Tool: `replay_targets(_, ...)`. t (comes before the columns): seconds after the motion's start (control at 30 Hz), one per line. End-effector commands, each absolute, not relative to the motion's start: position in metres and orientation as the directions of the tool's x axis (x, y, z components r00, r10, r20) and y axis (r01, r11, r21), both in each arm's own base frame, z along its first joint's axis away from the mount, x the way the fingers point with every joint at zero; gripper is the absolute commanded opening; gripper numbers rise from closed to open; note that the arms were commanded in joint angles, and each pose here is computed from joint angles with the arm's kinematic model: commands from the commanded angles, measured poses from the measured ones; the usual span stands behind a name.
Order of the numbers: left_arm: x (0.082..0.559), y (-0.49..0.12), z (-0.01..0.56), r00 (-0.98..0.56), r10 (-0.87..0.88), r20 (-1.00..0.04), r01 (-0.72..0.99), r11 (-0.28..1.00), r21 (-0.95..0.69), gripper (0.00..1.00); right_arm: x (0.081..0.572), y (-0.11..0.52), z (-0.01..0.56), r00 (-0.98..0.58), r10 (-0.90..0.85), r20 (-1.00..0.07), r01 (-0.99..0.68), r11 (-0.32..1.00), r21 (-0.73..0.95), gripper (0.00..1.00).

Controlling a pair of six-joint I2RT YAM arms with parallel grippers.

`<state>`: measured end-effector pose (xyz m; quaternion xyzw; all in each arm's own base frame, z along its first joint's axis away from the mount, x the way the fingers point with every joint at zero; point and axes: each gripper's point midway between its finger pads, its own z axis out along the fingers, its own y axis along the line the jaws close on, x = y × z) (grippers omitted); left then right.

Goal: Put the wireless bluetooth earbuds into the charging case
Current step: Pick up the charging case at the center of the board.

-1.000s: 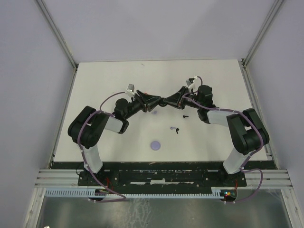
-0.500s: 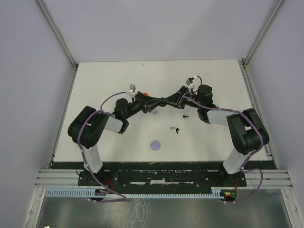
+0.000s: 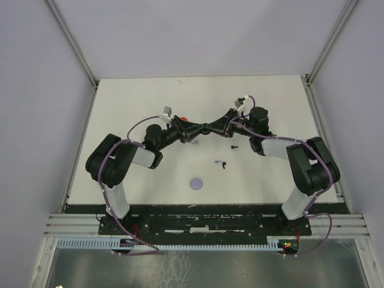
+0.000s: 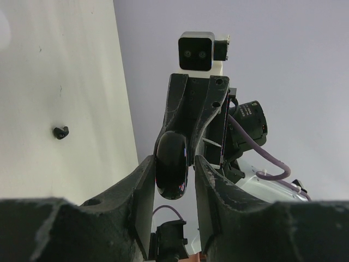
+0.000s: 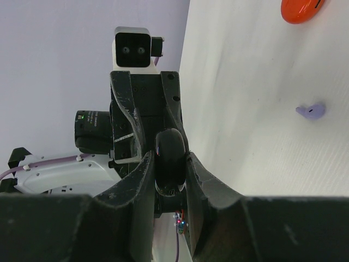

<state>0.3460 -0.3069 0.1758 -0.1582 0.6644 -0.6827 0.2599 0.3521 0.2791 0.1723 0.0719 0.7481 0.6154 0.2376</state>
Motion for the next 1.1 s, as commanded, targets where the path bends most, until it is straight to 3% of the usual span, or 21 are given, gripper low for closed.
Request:
replay_targets(0.0,0.3445,-0.3042,0.1979,-0.791,-0.580,-0.196,0.239,0.002,-0.971,0.42,0.3527,0.2816,0.2062,-0.850,0.386,-0.359,-0.308,0.189,0.933,0.12)
replay_targets(1.07,0.3466,-0.2989,0.1965,-0.788,-0.590,-0.177,0.231,-0.016,-0.973,0.37,0.3528,0.2807,0.2020,-0.854,0.384,-0.352,-0.301,0.188,0.935,0.11)
